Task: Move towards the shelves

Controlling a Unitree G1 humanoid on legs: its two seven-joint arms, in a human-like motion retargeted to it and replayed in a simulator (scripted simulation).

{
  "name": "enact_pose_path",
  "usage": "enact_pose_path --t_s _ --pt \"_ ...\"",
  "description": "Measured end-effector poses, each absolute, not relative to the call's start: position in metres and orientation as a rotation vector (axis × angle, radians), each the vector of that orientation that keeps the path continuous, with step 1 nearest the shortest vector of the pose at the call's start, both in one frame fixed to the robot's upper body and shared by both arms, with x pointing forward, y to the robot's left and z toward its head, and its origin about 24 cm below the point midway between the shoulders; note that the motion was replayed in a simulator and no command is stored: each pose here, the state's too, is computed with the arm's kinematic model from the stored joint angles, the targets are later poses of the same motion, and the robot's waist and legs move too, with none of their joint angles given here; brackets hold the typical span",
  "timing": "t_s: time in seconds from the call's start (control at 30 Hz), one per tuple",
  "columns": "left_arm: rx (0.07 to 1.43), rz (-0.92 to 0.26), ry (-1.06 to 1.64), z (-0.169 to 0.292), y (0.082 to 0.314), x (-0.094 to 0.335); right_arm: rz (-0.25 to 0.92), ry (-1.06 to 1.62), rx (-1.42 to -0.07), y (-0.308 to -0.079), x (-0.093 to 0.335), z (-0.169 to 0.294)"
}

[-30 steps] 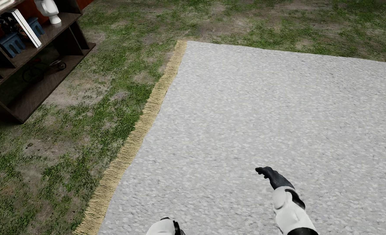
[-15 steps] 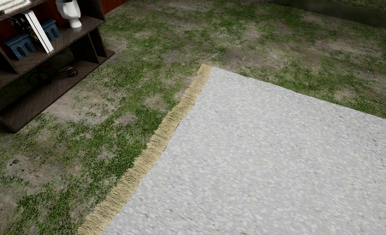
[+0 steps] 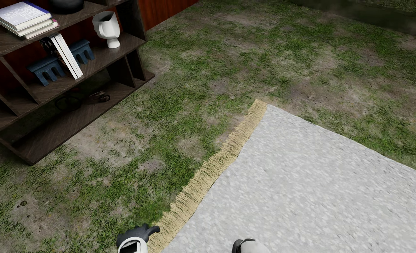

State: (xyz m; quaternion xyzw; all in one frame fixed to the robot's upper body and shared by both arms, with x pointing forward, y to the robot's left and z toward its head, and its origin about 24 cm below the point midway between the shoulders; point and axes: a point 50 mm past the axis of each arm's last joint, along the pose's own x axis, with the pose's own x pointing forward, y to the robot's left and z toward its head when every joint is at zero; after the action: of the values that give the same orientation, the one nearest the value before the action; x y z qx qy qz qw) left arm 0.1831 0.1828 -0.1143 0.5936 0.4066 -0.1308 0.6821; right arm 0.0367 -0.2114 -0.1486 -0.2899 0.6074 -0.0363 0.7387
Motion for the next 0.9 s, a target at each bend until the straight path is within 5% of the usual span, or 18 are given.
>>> enact_pose_path --t_s 0.1,0.2,0.27,0.37,0.47,0.57,0.73,0.9 --pt "1.325 -0.411 1.199 -0.141 0.194 0.134 -0.07 1.297 -0.666 -0.209 0.058 -0.15" --pt "1.208 -0.302 1.207 -0.144 0.199 0.098 0.181 1.24 -0.912 -0.222 0.101 -0.147" --pt "1.08 -0.215 1.24 -0.144 0.202 0.075 0.235 1.132 -1.084 -0.231 0.14 -0.134" --pt "0.987 -0.199 1.351 -0.149 0.205 0.052 0.056 0.923 -1.108 -0.252 0.189 -0.101" --pt "1.05 -0.354 1.419 -0.155 0.201 0.039 -0.157 0.785 -0.995 -0.262 0.214 -0.075" --pt "1.111 -0.419 1.412 -0.156 0.201 0.039 -0.184 0.776 -0.962 -0.259 0.209 -0.077" --pt "0.975 -0.199 1.413 -0.155 0.19 0.042 0.038 1.021 -0.983 -0.237 0.155 -0.119" --pt "1.305 -0.342 0.917 -0.133 0.16 0.155 0.14 1.252 -0.781 -0.214 0.086 -0.145"
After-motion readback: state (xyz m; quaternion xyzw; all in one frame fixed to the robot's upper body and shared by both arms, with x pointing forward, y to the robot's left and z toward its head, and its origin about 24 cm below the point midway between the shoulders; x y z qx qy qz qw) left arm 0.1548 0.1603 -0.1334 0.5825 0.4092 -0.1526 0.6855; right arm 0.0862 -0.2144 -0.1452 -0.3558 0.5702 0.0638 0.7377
